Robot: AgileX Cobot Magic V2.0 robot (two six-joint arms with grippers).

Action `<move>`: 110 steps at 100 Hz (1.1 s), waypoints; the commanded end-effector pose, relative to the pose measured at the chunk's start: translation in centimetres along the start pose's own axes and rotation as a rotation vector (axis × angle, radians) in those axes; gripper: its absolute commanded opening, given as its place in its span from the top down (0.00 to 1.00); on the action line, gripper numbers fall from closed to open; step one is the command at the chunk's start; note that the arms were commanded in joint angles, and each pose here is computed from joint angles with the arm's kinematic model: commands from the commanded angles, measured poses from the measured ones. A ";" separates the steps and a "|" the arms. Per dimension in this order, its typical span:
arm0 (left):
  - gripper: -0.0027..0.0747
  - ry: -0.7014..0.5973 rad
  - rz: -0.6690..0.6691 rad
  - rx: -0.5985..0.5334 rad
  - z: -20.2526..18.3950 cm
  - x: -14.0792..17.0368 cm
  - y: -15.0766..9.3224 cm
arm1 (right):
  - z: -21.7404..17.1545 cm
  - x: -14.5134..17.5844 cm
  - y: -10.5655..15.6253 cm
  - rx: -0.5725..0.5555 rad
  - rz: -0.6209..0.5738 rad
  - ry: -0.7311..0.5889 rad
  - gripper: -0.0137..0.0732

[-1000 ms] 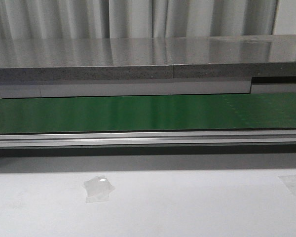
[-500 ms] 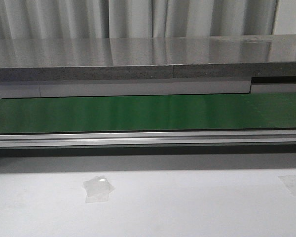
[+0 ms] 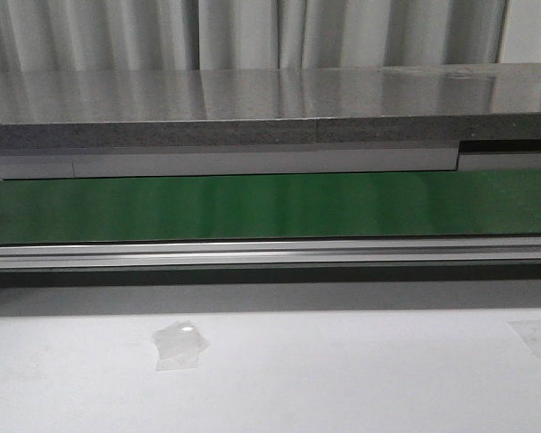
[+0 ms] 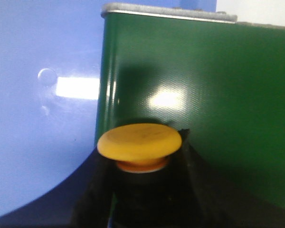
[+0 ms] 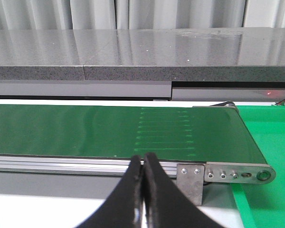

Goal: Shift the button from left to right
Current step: 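Lift the button, set it on the conveyor belt, open left gripper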

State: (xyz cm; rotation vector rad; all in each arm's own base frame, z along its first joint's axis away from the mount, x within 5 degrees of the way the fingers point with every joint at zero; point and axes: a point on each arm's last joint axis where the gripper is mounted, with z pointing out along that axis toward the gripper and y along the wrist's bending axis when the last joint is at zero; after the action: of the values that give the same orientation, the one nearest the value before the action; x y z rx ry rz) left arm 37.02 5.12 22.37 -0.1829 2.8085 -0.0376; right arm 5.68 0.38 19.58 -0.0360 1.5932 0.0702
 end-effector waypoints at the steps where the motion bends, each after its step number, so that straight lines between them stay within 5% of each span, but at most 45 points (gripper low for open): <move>1: 0.94 -0.091 -0.006 0.013 -1.9 -1.0 -0.4 | -0.3 -1.4 0.0 0.001 -0.003 -0.118 0.92; 41: 0.22 -0.093 0.010 0.023 -2.3 -0.9 -0.5 | -0.3 -1.4 0.0 0.001 -0.003 -0.118 0.92; 78: 0.20 -0.312 0.018 0.016 -9.1 0.5 -0.8 | -0.3 -1.4 0.0 0.001 -0.003 -0.118 0.92; 110: 0.20 -0.759 0.004 0.022 -14.9 8.6 -1.4 | -0.3 -1.4 0.0 0.001 -0.003 -0.118 0.92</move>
State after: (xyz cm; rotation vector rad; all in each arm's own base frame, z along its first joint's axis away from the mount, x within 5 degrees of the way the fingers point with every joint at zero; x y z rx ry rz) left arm 26.58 3.33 31.18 -0.1555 2.2874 -0.0003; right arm 5.68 0.38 19.58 -0.0364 1.5932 0.0698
